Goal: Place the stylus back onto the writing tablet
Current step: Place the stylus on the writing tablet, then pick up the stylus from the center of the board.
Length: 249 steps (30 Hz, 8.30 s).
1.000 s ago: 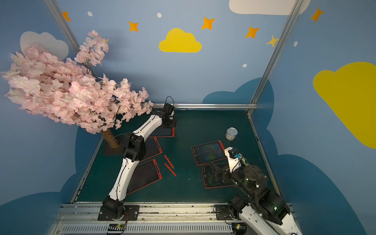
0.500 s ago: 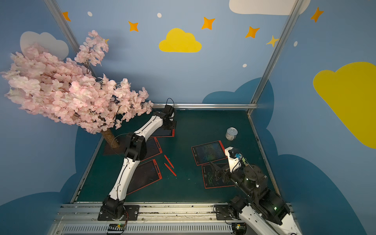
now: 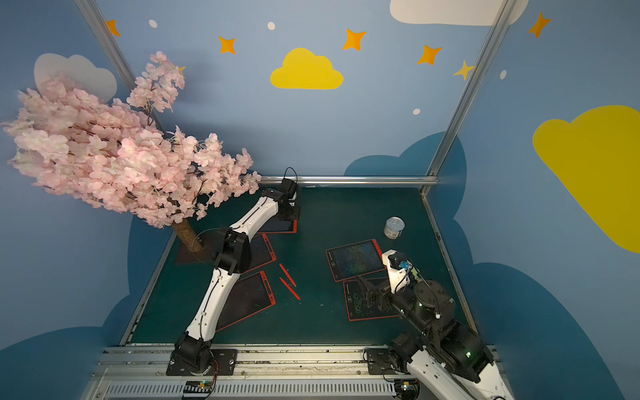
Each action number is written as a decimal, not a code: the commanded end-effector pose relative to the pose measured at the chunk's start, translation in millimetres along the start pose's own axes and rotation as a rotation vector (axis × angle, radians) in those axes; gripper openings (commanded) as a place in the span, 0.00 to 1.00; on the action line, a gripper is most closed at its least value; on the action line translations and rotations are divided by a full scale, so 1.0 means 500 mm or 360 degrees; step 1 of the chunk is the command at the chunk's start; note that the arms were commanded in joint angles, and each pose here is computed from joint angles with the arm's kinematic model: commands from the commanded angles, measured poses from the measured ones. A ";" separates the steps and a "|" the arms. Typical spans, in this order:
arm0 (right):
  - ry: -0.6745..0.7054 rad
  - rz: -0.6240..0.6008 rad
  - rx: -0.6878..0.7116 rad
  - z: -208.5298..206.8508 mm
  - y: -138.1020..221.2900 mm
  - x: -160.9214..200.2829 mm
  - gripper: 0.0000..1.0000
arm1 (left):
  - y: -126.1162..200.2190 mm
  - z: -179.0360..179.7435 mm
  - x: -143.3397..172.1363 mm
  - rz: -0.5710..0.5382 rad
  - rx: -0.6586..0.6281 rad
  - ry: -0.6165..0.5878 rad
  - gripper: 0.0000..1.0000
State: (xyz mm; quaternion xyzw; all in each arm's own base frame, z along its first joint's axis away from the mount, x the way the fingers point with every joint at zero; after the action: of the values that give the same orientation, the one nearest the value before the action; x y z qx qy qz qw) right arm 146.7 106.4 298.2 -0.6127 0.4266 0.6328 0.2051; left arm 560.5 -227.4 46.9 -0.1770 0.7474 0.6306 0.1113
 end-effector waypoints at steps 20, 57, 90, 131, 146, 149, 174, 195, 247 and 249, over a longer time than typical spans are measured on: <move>-0.0021 0.0014 -0.0005 0.001 -0.006 0.003 0.98 | -0.047 0.004 0.130 0.0259 -0.0279 -0.0335 0.04; -0.0418 0.0189 0.0197 -0.037 -0.029 -0.016 0.98 | 0.261 -0.048 0.095 0.0009 0.0183 0.0047 0.04; -0.0415 0.0609 -0.0156 0.053 -0.260 -0.004 0.98 | 0.621 0.019 0.419 -0.0358 0.1009 -0.0311 0.27; -0.0264 0.1410 -0.0724 0.318 -0.476 0.191 0.35 | 0.688 0.051 0.499 -0.0489 0.1187 -0.0569 0.99; -0.0276 0.1554 -0.0652 0.333 -0.553 0.256 0.22 | 0.693 0.052 0.501 -0.0503 0.1205 -0.0572 0.99; -0.0278 0.1572 -0.0654 0.336 -0.564 0.264 0.22 | 0.694 0.052 0.500 -0.0506 0.1208 -0.0570 0.99; -0.0261 0.1690 -0.0646 0.350 -0.591 0.321 0.17 | 0.692 0.054 0.498 -0.0488 0.1212 -0.0553 0.98; -0.0108 0.1777 -0.0576 0.360 -0.594 0.348 0.13 | 0.697 0.053 0.500 -0.0491 0.1227 -0.0551 0.98; 0.0157 0.1812 -0.0379 0.360 -0.592 0.363 0.02 | 0.691 0.059 0.487 -0.0488 0.1218 -0.0463 0.99; 0.0126 0.1795 -0.0366 0.354 -0.592 0.355 0.01 | 0.688 0.062 0.479 -0.0494 0.1192 -0.0418 0.99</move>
State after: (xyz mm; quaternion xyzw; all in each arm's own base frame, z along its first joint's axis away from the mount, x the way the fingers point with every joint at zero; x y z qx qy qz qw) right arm 246.0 378.0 39.6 -0.3556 0.5968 0.6801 -0.2342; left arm 195.6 -179.5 256.1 -0.1372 0.8685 0.3073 0.3639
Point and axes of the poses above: each gripper's point midway between its finger pads, its own y axis back along the fingers, its own z axis along the line the jaws close on, x = y × z, the point moved 2 cm from there along y, back along the fingers, and after that the axes turned 12 degrees about y, right-handed, at the moved point
